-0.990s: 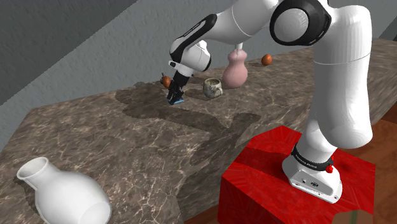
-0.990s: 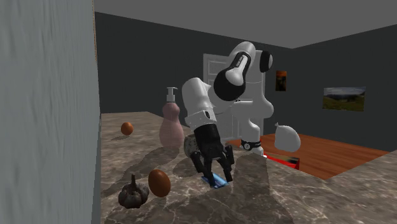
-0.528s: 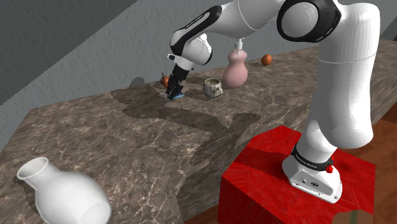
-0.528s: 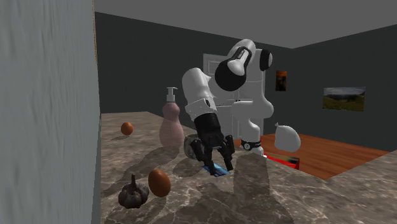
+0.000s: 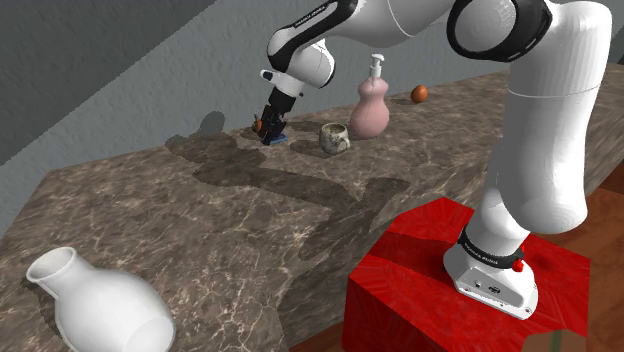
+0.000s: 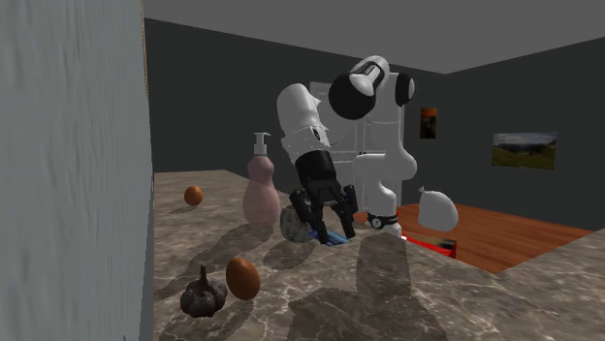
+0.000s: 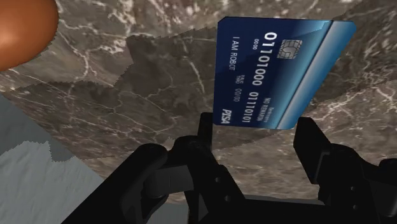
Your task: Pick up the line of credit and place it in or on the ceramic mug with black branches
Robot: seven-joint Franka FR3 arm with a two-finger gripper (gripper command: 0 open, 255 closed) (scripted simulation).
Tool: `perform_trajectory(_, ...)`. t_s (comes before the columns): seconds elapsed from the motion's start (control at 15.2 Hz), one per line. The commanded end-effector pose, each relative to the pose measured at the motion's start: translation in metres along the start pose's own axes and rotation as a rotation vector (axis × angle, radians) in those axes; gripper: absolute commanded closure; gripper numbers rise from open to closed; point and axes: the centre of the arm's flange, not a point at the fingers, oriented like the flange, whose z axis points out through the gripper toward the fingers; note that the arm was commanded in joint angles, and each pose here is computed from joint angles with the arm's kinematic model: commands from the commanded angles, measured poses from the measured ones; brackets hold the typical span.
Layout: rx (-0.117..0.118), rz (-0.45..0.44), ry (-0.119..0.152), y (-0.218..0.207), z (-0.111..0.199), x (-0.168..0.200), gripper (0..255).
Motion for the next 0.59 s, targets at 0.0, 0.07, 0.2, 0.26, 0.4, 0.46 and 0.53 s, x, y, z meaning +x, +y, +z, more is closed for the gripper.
perform_trajectory(0.0,0.000,0.000,0.000,0.000,-0.008,0.006,255)
perform_trajectory(0.07,0.000,0.000,0.000,0.000,-0.013,0.008,255)
perform_trajectory(0.2,0.000,0.000,0.000,0.000,-0.021,0.014,255)
perform_trajectory(0.26,0.000,0.000,0.000,0.000,-0.026,0.017,255)
perform_trajectory(0.4,0.000,0.000,0.000,0.000,-0.035,0.023,255)
perform_trajectory(0.46,0.000,0.000,0.000,0.000,-0.039,0.026,255)
perform_trajectory(0.53,0.000,0.000,0.000,0.000,-0.043,0.029,255)
